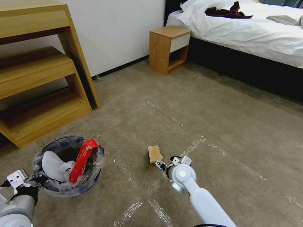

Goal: Pick up the trash bin and place the garbage on the floor into it.

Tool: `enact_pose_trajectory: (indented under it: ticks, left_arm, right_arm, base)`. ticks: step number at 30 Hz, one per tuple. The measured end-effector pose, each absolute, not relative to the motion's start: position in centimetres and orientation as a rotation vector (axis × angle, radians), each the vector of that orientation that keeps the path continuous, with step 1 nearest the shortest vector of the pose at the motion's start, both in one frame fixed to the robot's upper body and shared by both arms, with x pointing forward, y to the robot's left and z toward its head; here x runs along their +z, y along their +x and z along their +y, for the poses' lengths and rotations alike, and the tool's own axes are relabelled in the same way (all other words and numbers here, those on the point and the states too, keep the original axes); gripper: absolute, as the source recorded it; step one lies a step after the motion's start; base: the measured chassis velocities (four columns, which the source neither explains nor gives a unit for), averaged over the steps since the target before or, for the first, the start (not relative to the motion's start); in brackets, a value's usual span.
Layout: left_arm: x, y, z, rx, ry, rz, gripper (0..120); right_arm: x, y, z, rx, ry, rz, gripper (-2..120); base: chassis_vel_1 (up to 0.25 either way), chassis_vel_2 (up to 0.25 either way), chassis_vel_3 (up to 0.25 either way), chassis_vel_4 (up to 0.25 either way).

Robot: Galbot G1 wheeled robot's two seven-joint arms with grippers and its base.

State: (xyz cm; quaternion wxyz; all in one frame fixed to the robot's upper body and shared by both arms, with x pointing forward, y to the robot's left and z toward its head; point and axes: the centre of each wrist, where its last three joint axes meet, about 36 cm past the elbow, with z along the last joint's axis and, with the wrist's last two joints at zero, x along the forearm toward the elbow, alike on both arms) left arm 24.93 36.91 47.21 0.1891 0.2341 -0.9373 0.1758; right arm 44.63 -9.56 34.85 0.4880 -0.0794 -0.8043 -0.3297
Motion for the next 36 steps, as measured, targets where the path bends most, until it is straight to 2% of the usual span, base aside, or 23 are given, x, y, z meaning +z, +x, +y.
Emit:
enact_pose_trajectory:
  ticks: [18,36]
  left_arm:
    - [47.0,25.4,37.4,0.512,0.66,-2.637,0]
    - [47.1,25.1,37.0,0.515,0.654,-2.635,0]
  right_arm:
    - [33.0,46.0,-8.0,-0.761,-0.181,-2.016,93]
    - [33.1,47.8,-7.8,-0.824,-0.211,-2.068,91]
  base:
    - [0.0,0.0,0.0,0.0]
    - [0.0,0.0,0.0,0.0]
